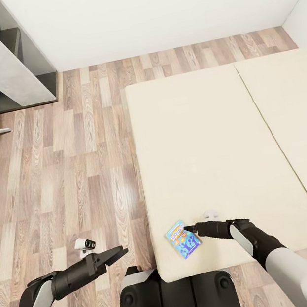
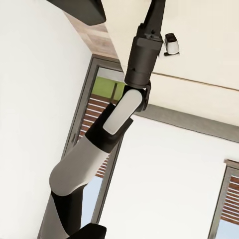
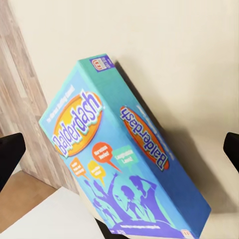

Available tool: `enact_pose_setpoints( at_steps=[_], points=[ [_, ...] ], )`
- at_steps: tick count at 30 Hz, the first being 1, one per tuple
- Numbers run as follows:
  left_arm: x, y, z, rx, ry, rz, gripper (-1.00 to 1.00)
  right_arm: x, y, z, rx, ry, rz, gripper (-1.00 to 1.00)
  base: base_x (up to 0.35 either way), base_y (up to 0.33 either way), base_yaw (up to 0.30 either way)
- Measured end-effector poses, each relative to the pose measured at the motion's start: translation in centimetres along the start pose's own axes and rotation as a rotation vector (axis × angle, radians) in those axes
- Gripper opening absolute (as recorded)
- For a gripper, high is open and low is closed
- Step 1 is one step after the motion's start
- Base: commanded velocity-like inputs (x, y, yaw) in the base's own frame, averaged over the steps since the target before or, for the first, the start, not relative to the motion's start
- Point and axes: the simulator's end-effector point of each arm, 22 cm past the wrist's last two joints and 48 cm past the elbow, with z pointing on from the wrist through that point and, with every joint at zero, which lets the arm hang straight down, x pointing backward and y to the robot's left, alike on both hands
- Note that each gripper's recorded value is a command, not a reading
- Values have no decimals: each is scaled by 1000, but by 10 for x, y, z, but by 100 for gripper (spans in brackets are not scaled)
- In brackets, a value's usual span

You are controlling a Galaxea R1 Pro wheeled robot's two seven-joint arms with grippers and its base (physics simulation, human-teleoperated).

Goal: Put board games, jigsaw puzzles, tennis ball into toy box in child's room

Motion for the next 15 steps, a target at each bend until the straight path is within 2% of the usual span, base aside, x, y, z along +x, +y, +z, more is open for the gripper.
enact_pose_setpoints(
  at_steps=[15],
  points=[
    [0,0,0,-2,0,2,100,0,1,0,-5,0,1,100,0,0,0]
  ],
)
